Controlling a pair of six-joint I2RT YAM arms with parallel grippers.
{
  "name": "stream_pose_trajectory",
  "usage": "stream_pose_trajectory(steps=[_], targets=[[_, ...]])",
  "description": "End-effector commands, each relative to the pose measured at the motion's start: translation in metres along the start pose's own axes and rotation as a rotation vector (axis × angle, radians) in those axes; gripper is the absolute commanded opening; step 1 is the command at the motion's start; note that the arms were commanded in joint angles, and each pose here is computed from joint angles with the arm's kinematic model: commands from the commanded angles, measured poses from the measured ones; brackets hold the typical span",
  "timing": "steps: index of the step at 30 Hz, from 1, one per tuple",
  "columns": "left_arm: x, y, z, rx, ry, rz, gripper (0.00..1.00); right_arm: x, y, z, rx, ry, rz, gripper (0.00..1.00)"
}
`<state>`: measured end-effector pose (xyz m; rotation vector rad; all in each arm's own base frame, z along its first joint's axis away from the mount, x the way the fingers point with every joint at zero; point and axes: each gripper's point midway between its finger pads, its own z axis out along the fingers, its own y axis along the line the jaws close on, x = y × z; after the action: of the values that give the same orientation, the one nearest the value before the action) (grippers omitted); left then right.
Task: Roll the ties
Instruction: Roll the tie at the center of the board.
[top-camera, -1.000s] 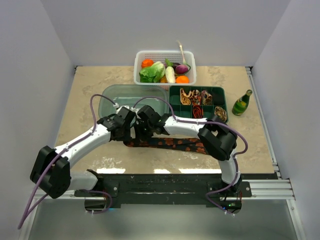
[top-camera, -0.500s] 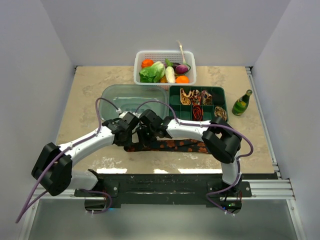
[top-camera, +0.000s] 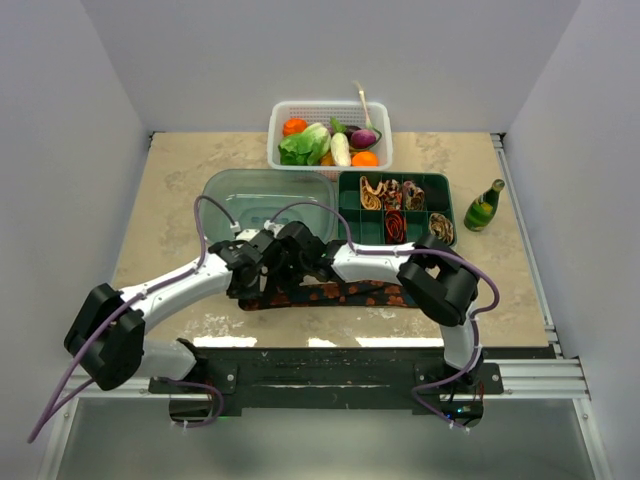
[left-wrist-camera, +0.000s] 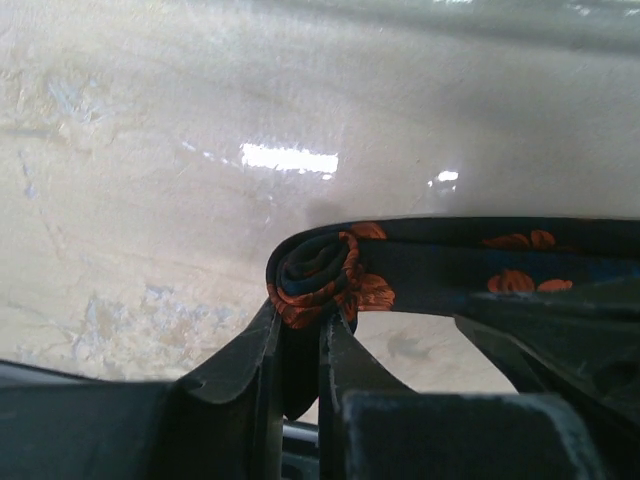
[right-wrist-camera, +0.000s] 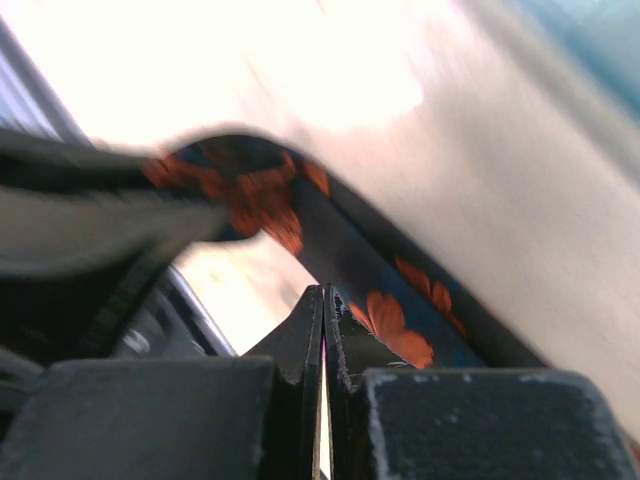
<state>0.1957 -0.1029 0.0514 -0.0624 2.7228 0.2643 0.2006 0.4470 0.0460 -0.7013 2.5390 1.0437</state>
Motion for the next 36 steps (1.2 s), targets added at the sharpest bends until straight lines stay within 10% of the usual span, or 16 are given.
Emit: stream_pose_trajectory(steps=[1, 11, 36], targets=[[-0.002, -0.004, -0.011, 0.027, -0.016, 0.023, 0.00, -0.051, 0.048, 0.000, -0.139, -0.213, 0.025, 0.00], [-0.024, -0.016, -0.029, 0.154, -0.152, -0.103, 0.00, -0.056, -0.005, -0.020, 0.005, -0.264, 0.121, 0.00], [-0.021, -0.009, -0.017, 0.087, -0.149, -0.106, 0.00, -0.023, 0.026, 0.013, -0.230, -0.171, 0.224, 0.00]])
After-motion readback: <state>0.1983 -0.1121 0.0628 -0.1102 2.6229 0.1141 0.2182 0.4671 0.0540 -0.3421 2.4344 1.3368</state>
